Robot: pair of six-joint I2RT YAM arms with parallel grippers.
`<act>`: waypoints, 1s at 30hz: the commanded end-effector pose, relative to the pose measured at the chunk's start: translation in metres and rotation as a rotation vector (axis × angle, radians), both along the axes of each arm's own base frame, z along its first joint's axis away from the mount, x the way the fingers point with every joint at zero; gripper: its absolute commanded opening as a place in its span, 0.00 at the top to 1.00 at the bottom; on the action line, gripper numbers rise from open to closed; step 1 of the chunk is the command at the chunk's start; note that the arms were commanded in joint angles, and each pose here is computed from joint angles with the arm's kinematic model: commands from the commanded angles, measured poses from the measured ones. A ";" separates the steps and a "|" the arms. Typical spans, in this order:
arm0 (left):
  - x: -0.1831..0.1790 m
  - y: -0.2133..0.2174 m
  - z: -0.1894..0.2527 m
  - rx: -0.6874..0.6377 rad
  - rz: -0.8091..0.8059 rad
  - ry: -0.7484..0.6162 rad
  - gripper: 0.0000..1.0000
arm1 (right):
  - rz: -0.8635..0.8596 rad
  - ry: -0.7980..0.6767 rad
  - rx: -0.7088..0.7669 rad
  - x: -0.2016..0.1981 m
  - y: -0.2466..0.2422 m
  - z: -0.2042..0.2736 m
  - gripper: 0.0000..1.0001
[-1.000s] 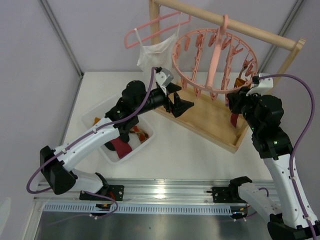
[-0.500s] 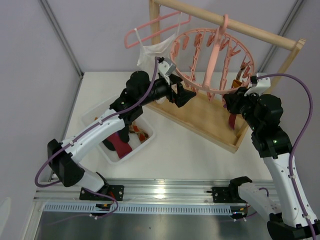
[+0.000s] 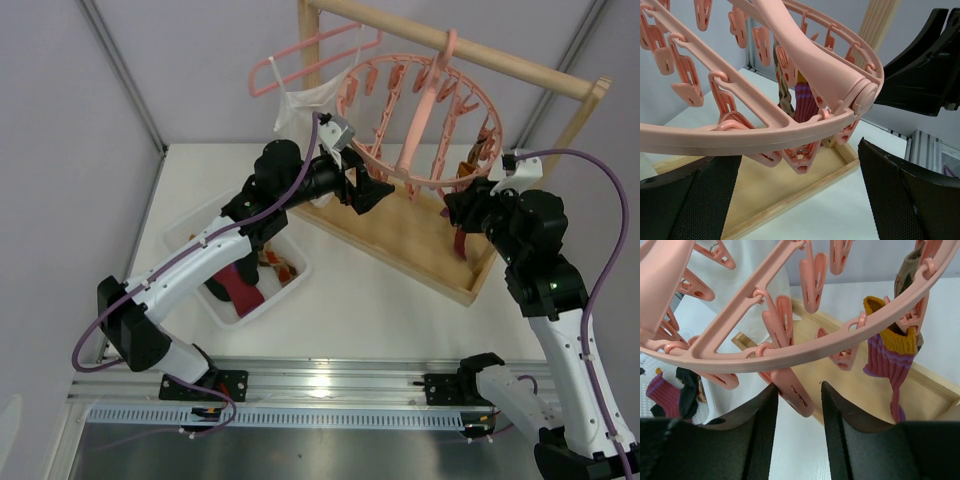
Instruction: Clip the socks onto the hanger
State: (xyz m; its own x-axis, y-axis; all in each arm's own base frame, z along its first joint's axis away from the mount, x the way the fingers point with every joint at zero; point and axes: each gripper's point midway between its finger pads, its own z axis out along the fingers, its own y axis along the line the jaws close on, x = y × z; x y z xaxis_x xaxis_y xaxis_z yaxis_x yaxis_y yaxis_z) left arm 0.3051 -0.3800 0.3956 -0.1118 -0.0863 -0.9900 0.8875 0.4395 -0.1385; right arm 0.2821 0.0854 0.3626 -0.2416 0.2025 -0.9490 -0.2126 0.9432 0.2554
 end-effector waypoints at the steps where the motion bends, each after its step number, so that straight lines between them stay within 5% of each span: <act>1: -0.013 0.003 0.038 -0.061 -0.031 -0.063 0.00 | -0.005 -0.063 0.013 -0.010 -0.004 0.029 0.56; 13: -0.026 -0.002 0.048 -0.073 -0.056 -0.077 0.01 | 0.101 -0.112 -0.005 -0.021 0.010 0.047 0.37; 22: -0.031 -0.005 0.052 -0.082 -0.064 -0.081 0.01 | 0.025 -0.114 -0.085 -0.009 0.007 0.038 0.25; 30: -0.034 -0.005 0.053 -0.086 -0.066 -0.085 0.00 | -0.075 -0.122 -0.146 0.002 0.003 0.030 0.25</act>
